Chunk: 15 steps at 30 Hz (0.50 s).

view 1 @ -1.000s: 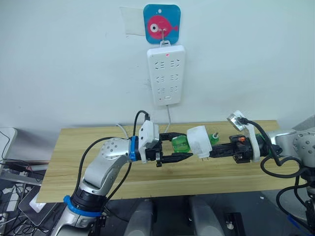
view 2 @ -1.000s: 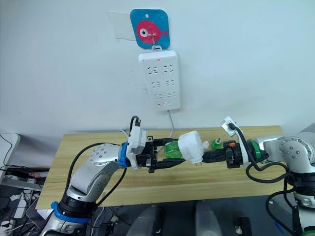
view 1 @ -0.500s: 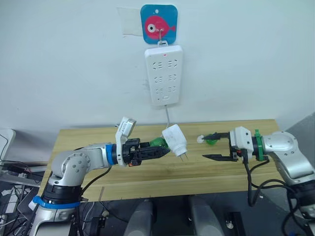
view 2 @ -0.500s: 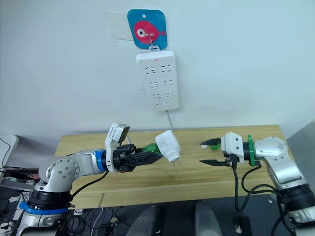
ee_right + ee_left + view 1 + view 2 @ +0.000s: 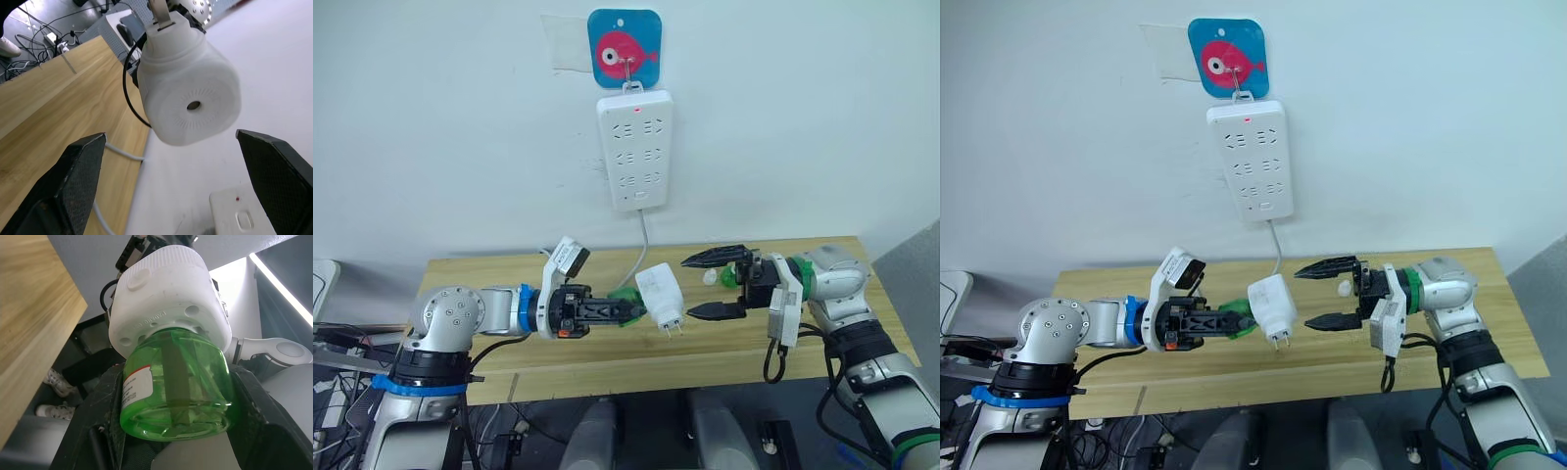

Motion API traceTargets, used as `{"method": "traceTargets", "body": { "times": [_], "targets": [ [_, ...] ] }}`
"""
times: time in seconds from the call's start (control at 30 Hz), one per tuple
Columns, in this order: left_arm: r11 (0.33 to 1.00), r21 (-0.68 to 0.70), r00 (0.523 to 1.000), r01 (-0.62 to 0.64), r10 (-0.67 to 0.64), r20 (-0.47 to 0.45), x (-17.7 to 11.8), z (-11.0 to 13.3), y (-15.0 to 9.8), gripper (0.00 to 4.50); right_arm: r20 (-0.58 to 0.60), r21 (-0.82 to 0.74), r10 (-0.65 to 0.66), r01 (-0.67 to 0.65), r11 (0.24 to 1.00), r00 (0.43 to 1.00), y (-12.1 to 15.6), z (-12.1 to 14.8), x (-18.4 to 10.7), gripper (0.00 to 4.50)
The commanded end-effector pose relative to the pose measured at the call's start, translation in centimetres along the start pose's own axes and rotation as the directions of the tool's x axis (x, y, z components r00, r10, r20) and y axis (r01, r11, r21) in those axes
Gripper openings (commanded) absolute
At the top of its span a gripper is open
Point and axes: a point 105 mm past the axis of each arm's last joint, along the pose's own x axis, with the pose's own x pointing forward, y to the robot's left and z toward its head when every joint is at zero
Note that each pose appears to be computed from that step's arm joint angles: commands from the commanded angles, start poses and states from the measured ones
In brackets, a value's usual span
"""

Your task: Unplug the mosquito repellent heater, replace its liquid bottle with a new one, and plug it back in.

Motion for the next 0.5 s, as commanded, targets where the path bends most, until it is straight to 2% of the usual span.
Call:
{"method": "traceTargets", "body": {
  "times": [0.03,0.43,0.5],
  "targets": [
    [0.999,0.008,0.999,0.041,-0.041,0.008,0.1,0.4,-0.9,2.29,0.063,-0.101,-0.038,0.044,0.994,0.997,-1.5,0.9,0.9,4.45],
    [0.998,-0.018,0.998,0.055,-0.055,-0.001,0.5,0.3,-0.9,2.29,0.165,-0.196,-0.020,0.052,0.979,0.986,-1.9,2.4,2.9,4.45],
    [0.998,-0.021,0.998,0.061,-0.062,-0.008,0.5,0.2,-1.0,2.29,0.164,-0.189,-0.019,0.050,0.981,0.986,-1.9,2.4,3.0,4.08]
  ]
}}
